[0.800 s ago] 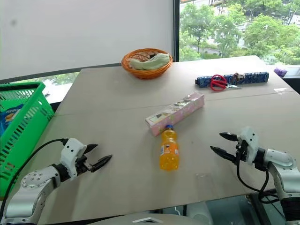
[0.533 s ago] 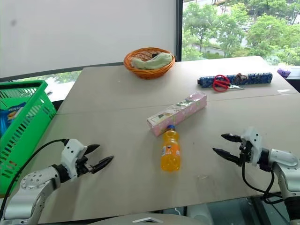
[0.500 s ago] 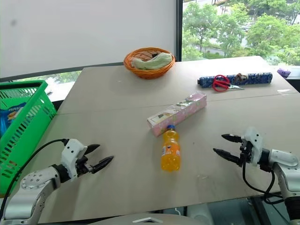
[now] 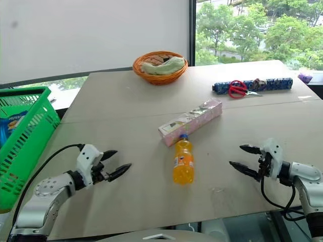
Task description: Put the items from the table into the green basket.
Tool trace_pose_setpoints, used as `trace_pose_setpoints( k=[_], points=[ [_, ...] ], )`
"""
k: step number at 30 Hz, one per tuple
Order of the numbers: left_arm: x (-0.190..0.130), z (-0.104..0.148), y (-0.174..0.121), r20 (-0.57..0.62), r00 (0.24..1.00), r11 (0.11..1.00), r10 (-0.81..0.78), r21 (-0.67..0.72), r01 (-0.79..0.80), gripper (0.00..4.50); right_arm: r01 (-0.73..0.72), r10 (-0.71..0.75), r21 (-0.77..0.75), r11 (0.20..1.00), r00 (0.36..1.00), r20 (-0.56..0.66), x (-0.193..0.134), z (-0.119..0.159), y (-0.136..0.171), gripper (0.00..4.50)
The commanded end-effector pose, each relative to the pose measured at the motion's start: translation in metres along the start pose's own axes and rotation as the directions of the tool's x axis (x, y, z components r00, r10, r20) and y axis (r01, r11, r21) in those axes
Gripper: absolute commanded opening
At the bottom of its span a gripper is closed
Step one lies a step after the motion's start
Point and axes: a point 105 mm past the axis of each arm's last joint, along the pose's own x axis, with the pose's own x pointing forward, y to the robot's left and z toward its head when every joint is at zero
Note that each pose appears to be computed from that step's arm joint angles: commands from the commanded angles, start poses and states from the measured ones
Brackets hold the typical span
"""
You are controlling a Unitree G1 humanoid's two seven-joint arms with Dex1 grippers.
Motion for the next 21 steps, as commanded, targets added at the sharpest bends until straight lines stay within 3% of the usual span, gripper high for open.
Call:
trace_pose_setpoints(
  k=[1, 5, 14, 21],
  points=[
    [0.002, 0.030, -0.010, 0.080, 0.993, 0.996, -0.092, 0.008, 0.092, 4.50, -0.011, 0.014, -0.047, 0.999, 0.998, 0.060, 0.000, 0.024, 0.004, 4.46],
    [0.014, 0.039, -0.018, 0.071, 0.986, 0.988, -0.150, 0.043, 0.147, 4.50, -0.043, 0.047, -0.057, 0.997, 0.997, 0.069, 0.002, 0.035, 0.011, 4.46],
    [0.097, 0.088, -0.033, 0.182, 0.961, 0.977, -0.207, 0.088, 0.194, 4.50, 0.010, 0.025, -0.158, 0.987, 0.976, 0.217, 0.028, 0.101, 0.013, 4.46],
    [0.127, 0.076, -0.044, 0.114, 0.961, 0.967, -0.252, 0.074, 0.244, 4.50, 0.008, 0.033, -0.197, 0.980, 0.978, 0.204, 0.039, 0.126, 0.033, 4.46]
  ],
)
